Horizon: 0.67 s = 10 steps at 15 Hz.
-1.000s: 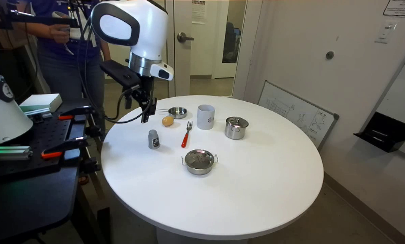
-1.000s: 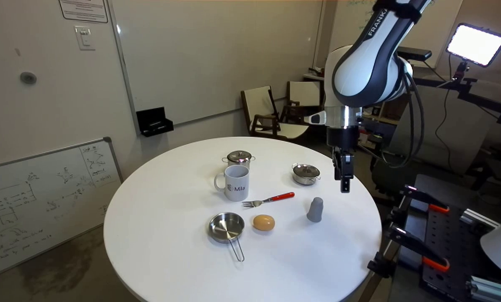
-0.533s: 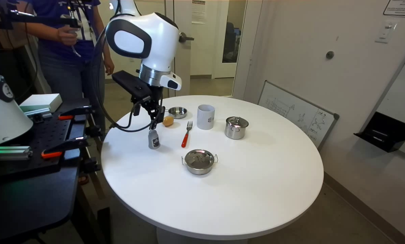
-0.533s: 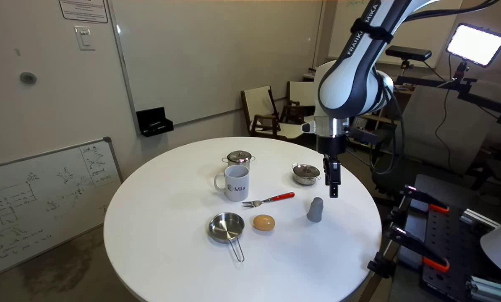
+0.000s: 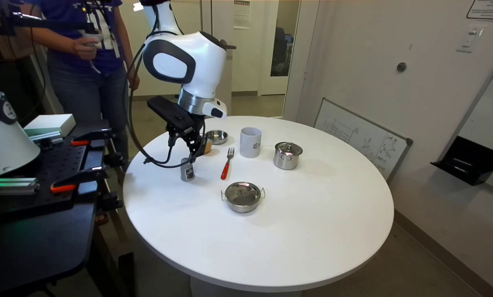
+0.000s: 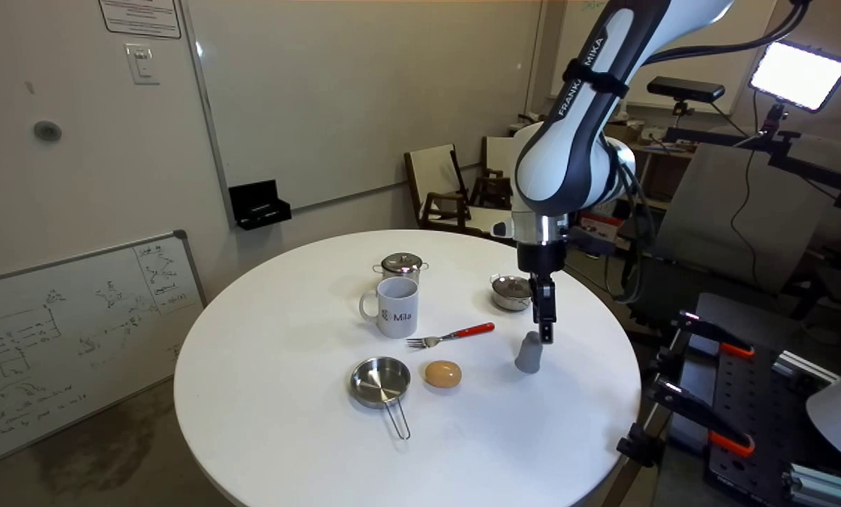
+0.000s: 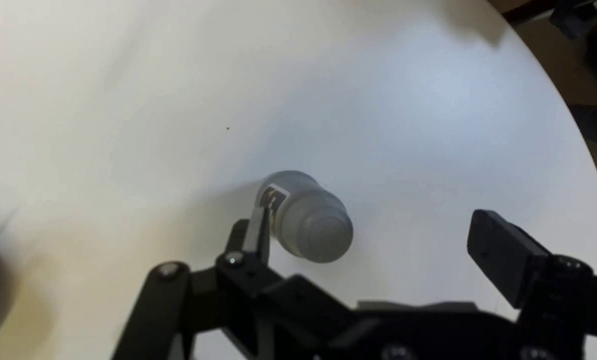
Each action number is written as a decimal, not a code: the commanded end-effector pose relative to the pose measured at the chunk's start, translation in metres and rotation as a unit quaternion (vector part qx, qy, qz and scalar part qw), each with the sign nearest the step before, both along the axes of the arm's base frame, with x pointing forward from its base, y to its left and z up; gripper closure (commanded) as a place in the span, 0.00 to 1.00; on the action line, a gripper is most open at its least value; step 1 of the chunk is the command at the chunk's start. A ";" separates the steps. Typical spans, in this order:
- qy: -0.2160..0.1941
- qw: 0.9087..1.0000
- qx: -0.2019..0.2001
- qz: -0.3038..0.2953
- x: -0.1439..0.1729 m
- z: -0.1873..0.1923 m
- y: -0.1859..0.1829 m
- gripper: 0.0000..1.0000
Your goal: Pick up the object from the table and put it in the cup
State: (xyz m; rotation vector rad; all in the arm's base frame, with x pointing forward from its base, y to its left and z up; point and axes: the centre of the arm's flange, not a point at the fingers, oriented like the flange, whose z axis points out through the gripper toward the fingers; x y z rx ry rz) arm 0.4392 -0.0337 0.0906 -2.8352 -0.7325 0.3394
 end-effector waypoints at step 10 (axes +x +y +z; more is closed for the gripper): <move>0.015 1.000 0.009 0.022 0.014 -0.032 0.020 0.36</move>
